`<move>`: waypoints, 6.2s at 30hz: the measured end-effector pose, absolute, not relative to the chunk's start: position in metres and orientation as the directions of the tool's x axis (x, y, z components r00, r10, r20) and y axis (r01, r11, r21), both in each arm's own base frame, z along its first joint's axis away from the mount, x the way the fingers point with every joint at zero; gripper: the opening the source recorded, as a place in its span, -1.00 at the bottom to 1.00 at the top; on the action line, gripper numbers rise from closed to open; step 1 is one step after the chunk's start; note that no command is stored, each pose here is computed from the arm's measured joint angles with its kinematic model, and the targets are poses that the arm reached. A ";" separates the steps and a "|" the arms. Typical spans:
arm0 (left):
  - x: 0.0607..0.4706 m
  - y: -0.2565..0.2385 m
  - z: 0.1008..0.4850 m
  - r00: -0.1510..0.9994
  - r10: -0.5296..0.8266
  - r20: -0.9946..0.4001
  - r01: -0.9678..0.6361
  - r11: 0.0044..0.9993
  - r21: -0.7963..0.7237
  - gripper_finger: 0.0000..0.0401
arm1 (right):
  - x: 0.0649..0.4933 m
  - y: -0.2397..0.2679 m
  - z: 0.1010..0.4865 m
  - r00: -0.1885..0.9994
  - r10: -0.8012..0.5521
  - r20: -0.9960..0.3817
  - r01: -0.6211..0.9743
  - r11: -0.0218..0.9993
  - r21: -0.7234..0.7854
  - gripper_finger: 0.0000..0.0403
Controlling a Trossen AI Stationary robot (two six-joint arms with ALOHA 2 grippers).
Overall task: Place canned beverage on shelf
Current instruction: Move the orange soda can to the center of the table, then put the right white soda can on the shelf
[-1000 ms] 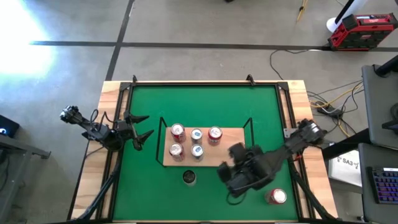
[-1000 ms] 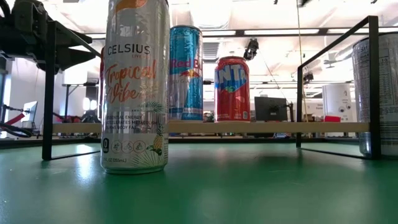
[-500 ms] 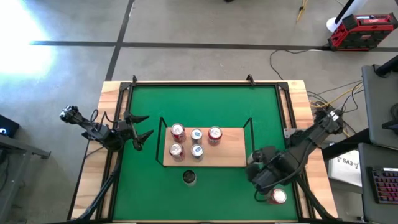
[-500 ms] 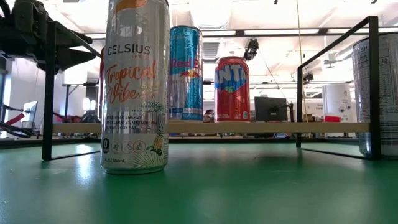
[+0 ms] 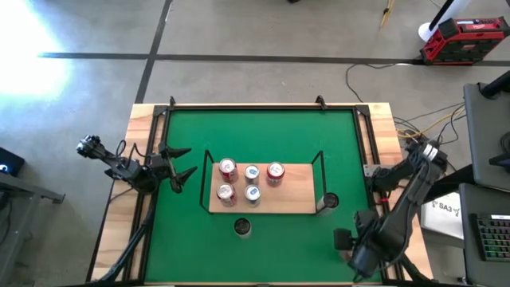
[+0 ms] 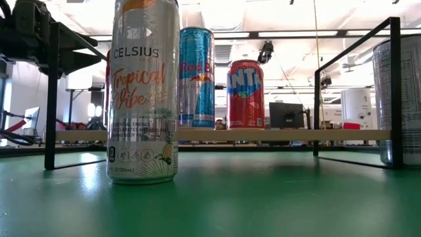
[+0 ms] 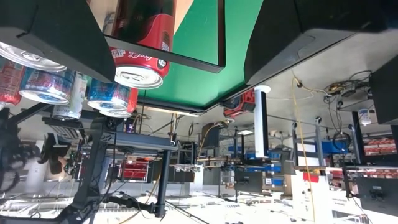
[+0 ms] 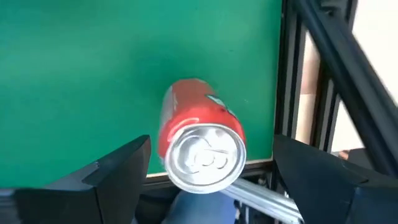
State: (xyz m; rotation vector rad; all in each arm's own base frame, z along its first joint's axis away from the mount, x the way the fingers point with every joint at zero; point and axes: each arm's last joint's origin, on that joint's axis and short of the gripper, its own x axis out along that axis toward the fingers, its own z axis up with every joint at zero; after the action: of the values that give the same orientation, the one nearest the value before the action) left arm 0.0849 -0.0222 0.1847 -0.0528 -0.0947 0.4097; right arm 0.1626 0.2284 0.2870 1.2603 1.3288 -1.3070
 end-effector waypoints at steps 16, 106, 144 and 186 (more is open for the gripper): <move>0.085 -0.022 0.185 0.913 0.400 0.081 -0.395 0.916 -0.071 0.70 | 0.167 0.256 0.248 -0.067 -0.015 -0.998 0.998 0.016 -0.067 0.66; 0.085 -0.022 0.185 0.913 0.400 0.080 -0.395 0.916 -0.069 0.70 | 0.362 0.175 0.256 -0.028 -0.020 -0.999 0.966 0.257 -0.032 0.56; 0.085 -0.022 0.185 0.913 0.400 0.080 -0.395 0.916 -0.069 0.70 | 0.224 0.191 0.324 -0.001 -0.029 -1.000 0.955 0.296 -0.009 0.79; 0.085 -0.022 0.185 0.913 0.400 0.080 -0.395 0.916 -0.069 0.70 | 0.192 0.127 0.295 0.199 -0.117 -0.973 -0.139 0.979 -0.146 0.79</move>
State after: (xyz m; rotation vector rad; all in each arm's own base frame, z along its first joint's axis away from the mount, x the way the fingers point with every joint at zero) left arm 0.0850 -0.0223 0.1846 -0.0520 -0.0936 0.4094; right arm 0.1925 0.1265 0.2954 -0.2195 1.3743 0.0158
